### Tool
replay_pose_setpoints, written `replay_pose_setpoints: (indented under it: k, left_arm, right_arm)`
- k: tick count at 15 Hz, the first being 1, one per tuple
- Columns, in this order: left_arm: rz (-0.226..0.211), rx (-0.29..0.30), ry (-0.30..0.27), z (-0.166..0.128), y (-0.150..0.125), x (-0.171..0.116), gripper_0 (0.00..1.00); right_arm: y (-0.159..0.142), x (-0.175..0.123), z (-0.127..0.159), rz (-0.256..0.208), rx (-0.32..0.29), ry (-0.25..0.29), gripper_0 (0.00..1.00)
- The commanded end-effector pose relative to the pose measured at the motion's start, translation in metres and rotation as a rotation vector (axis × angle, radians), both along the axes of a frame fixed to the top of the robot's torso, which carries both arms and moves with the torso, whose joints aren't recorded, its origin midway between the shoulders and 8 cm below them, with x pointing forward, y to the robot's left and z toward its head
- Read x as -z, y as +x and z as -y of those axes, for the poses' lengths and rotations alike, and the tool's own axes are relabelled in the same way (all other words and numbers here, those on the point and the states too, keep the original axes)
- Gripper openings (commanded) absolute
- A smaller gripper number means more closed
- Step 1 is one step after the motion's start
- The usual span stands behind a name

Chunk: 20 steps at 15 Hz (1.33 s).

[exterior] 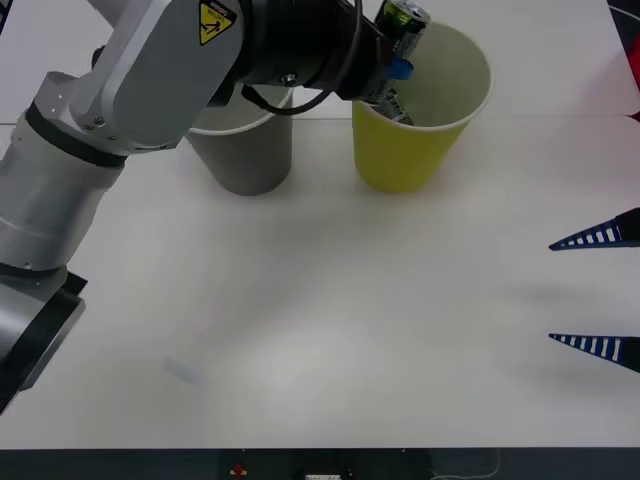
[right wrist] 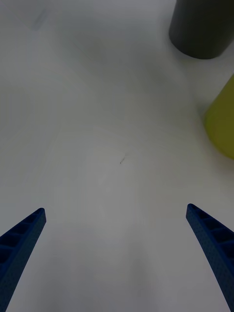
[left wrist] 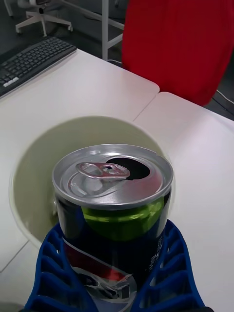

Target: Put the can into the green bin and the plastic bottle into the gray bin

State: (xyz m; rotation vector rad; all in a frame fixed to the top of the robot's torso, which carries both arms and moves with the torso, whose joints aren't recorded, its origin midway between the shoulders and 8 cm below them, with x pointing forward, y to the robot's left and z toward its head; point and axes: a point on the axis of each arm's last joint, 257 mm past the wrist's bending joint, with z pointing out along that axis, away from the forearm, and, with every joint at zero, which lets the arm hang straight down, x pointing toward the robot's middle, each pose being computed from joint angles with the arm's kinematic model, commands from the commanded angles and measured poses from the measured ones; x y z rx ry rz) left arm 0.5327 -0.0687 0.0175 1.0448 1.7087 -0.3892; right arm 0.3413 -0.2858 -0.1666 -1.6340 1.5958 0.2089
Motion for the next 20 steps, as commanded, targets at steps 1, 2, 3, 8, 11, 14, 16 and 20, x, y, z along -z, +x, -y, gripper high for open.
replay_pose_setpoints:
  k: [1,2,3,8,11,14,16,20]
  left_arm:
    - [0.009,-0.017,-0.018,0.031,0.029,-0.004,0.00]
    - [0.012,-0.020,-0.026,0.038,0.036,-0.004,0.00]
    - [0.017,-0.027,-0.026,0.045,0.047,0.000,0.00]
    - [0.030,-0.032,-0.019,0.059,0.061,0.013,0.24]
    - [0.045,-0.024,-0.004,0.059,0.061,0.013,1.00]
    - [0.053,-0.012,0.001,0.060,0.059,0.012,1.00]
    - [0.090,0.005,0.015,0.051,0.057,0.005,1.00]
    - [0.112,0.091,-0.025,0.009,0.033,0.004,1.00]
  right_arm:
    - [0.000,0.000,0.000,0.000,0.000,0.000,1.00]
    - [0.000,0.000,0.000,0.000,0.000,0.000,1.00]
    - [0.000,0.000,0.000,0.000,0.000,0.000,1.00]
    - [0.000,0.000,0.000,0.000,0.000,0.000,1.00]
    - [0.000,0.000,0.000,0.000,0.000,0.000,1.00]
    - [0.000,0.000,0.000,0.000,0.000,0.000,1.00]
    - [0.000,0.000,0.000,0.000,0.000,0.000,1.00]
    - [0.000,0.000,0.000,0.000,0.000,0.000,1.00]
